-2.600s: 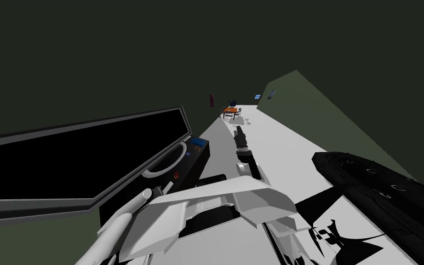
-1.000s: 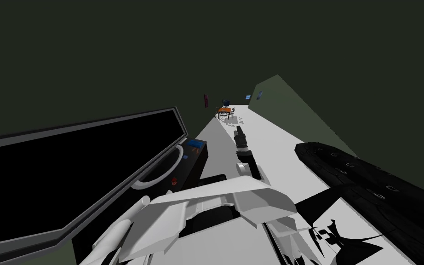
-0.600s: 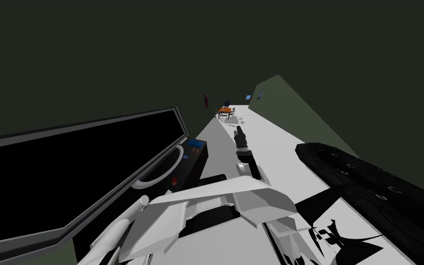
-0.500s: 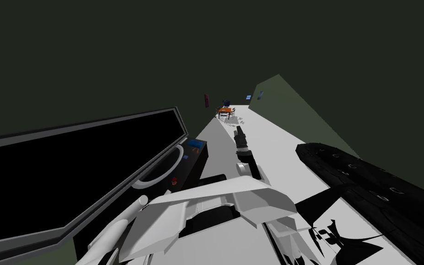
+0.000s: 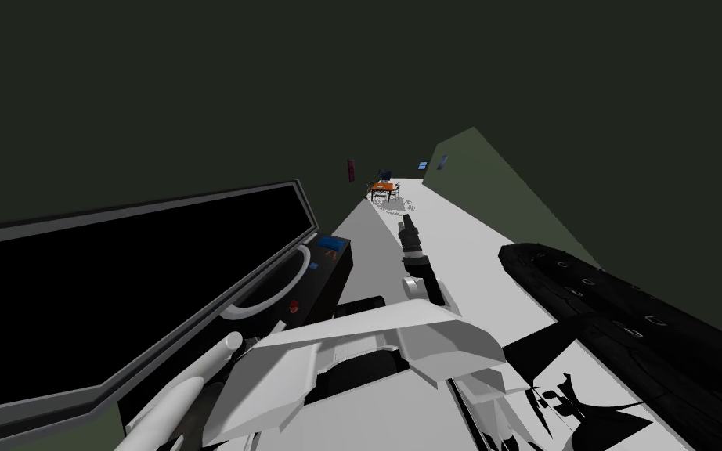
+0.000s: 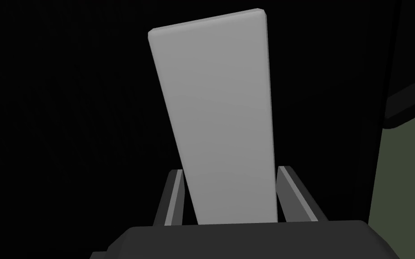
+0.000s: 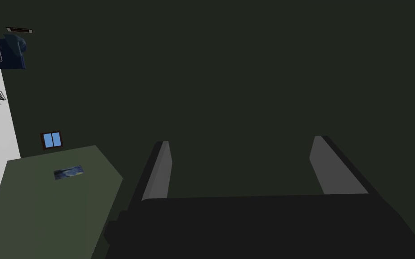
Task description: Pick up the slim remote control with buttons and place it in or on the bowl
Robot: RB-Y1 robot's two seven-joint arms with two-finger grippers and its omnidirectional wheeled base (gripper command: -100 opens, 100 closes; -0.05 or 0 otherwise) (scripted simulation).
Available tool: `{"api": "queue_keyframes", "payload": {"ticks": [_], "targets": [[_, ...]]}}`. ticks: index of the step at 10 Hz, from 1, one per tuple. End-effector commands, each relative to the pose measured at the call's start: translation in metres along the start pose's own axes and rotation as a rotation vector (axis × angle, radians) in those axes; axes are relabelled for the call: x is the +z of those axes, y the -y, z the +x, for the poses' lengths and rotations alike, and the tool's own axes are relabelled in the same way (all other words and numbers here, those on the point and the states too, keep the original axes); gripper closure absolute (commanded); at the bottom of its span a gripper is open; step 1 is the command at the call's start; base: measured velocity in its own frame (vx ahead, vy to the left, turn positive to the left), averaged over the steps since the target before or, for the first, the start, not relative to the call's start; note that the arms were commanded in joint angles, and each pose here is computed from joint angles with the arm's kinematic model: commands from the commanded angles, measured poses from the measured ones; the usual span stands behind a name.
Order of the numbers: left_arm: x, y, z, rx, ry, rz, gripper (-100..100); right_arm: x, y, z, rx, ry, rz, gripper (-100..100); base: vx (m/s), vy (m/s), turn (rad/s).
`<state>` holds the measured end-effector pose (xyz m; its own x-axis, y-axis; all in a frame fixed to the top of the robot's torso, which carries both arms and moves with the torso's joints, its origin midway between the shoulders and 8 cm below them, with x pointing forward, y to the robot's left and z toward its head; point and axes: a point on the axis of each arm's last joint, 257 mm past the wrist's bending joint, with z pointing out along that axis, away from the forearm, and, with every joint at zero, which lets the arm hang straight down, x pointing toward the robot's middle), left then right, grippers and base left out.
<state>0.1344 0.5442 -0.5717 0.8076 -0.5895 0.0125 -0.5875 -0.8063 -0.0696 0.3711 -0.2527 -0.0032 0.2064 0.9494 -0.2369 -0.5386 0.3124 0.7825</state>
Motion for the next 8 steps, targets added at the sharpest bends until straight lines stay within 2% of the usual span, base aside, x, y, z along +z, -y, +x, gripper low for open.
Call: {"api": "queue_keyframes", "payload": {"ticks": [1, 2, 3, 5, 8], "targets": [[-0.001, 0.009, 0.001, -0.009, -0.005, 0.012, 100, 0.0, 0.0, 0.0, 0.0, 0.0, 0.0, 0, -0.062, -0.098, -0.002], [-0.001, 0.009, 0.001, -0.009, -0.005, 0.012, 100, 0.0, 0.0, 0.0, 0.0, 0.0, 0.0, 0, -0.014, -0.05, 0.005], [-0.014, 0.03, -0.002, -0.031, -0.017, 0.038, 100, 0.0, 0.0, 0.0, 0.0, 0.0, 0.0, 0, -0.032, -0.089, -0.081], [-0.031, 0.053, -0.009, -0.066, -0.038, 0.062, 100, 0.0, 0.0, 0.0, 0.0, 0.0, 0.0, 0, -0.089, -0.136, -0.114], [-0.045, 0.067, -0.019, -0.1, -0.059, 0.075, 100, 0.0, 0.0, 0.0, 0.0, 0.0, 0.0, 0, -0.088, -0.122, -0.093]]}}
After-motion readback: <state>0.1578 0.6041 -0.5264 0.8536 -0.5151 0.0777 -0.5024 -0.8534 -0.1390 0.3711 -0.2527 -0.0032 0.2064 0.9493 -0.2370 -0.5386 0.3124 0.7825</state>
